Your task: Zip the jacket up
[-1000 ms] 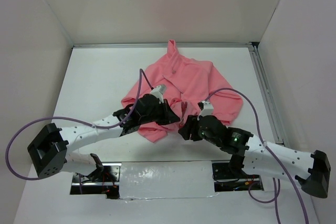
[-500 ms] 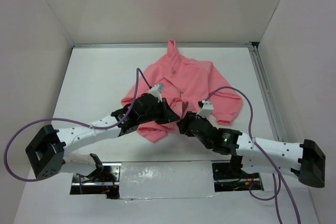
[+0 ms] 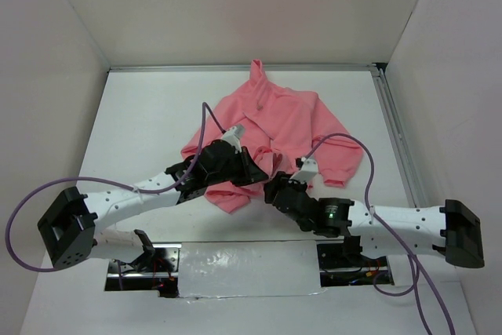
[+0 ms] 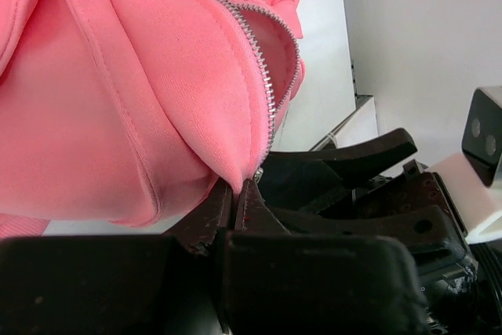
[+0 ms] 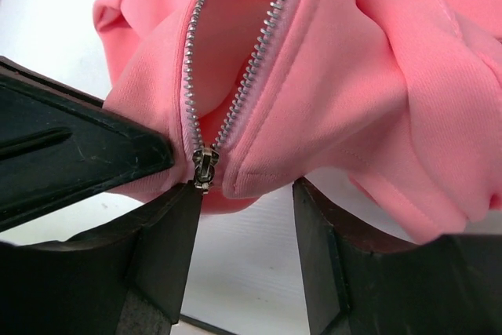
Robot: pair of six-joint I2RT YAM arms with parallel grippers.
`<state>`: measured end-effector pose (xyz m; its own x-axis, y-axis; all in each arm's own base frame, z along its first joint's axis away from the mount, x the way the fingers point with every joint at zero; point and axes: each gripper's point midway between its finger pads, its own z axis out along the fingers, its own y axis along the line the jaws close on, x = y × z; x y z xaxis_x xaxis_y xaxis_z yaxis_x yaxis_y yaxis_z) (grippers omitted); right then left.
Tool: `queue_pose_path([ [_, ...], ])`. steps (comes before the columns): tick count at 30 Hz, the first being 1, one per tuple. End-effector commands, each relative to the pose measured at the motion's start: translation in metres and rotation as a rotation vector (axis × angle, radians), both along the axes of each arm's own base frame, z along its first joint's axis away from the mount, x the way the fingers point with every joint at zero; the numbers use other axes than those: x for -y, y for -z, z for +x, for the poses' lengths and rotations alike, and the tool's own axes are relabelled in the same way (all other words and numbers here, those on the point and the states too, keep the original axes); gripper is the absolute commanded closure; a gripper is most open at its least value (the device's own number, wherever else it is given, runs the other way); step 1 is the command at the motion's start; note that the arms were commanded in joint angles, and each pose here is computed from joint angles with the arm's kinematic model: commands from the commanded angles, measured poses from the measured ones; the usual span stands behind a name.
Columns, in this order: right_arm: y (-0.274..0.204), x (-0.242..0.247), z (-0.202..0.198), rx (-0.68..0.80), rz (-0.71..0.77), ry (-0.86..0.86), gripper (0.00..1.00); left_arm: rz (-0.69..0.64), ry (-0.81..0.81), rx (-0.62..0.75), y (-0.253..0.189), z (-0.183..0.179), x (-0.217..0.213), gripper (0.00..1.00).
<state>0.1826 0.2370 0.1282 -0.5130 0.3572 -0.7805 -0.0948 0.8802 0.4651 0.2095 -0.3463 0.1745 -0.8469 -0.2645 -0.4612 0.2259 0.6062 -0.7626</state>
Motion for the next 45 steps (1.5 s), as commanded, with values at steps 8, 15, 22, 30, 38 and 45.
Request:
queue_pose_path([
  [8,-0.031,0.012,-0.012,0.028,0.234,0.132,0.43,-0.102,0.04,-0.014,-0.045,-0.01,0.011,1.0],
  [15,-0.038,-0.002,-0.014,0.051,0.257,0.066,0.44,-0.126,0.076,-0.015,-0.056,-0.019,0.013,1.0],
  [22,-0.039,-0.008,-0.016,0.058,0.258,0.065,0.45,-0.148,0.098,-0.024,-0.062,-0.027,0.015,1.0],
  [30,-0.039,-0.004,-0.013,0.087,0.28,0.125,0.47,-0.158,0.106,-0.015,-0.066,-0.031,0.015,1.0],
  [38,-0.049,0.001,-0.008,0.128,0.26,0.144,0.76,-0.159,0.102,-0.011,-0.065,-0.031,0.014,1.0],
  [45,-0.048,-0.015,-0.015,0.111,0.157,0.036,0.99,-0.108,0.087,0.005,-0.057,-0.024,0.016,1.0],
])
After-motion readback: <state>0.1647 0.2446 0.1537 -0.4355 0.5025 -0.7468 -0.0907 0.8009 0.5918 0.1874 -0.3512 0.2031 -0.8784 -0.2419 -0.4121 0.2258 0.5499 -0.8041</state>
